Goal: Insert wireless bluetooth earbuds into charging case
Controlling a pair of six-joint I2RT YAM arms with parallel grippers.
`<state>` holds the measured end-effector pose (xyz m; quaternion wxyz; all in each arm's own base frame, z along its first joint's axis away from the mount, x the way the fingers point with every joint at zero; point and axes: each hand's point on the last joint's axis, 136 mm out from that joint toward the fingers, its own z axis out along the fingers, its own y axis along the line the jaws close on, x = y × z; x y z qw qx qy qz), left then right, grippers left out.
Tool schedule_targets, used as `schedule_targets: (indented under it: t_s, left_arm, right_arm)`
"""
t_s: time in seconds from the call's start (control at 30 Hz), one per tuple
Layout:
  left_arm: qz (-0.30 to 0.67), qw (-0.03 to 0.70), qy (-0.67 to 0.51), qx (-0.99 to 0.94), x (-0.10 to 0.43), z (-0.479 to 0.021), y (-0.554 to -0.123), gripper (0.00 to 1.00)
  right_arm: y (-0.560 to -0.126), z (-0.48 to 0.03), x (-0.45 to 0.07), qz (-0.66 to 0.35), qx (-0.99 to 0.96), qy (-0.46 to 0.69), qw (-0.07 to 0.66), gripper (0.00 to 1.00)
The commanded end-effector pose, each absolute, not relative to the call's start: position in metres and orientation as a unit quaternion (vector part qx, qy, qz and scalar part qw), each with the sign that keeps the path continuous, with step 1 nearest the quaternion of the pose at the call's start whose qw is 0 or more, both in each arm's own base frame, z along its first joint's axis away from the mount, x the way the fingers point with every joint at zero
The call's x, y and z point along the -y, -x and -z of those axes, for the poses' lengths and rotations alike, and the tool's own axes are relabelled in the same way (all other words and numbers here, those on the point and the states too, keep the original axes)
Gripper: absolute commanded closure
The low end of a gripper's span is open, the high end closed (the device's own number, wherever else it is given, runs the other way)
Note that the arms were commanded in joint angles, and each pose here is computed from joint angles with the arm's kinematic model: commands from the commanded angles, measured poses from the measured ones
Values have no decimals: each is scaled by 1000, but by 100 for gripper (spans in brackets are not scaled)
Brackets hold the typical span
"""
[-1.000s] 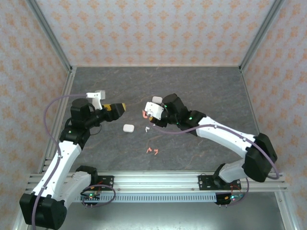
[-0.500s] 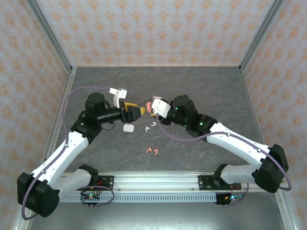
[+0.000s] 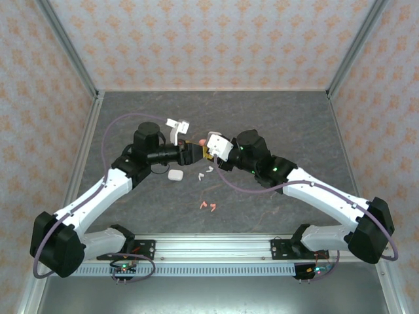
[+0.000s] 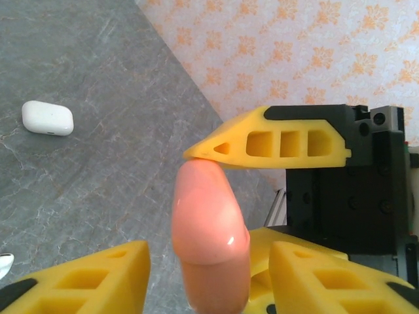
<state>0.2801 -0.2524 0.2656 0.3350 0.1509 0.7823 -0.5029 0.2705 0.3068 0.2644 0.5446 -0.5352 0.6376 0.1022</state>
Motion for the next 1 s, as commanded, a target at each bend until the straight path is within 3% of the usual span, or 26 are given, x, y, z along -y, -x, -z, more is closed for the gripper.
schedule_targets:
  t_s: [0.0,0.17,0.33,0.63,0.8,0.97]
  left_arm:
    - [512,358,-167,-763,258,-288,-283,55]
    - [512,354,-168,-764,259,-286,-283,66]
    - [504,363,-170,-765,257,-288,-283,74]
    - [456,434,-225,-743,250,-295,-277,83]
    - [406,491,-305,-707,252,-296,-263,85]
    - [376,519,-354,-681,256,-292,-255,90]
  right_arm:
    - [-270,-277,-308,-112,-632,520,564,64]
    - [-273,-276,-306,-107,-639,516,561,60]
    - [-274,-275,-296,-94,-661,509,544,47]
    - [-232,-297,-277,-222,-660,492,522,8]
    - [-227,-316,-268,-313,-667,444,509,4]
    - [-238,-326,-266,-341,-681,400,509,4]
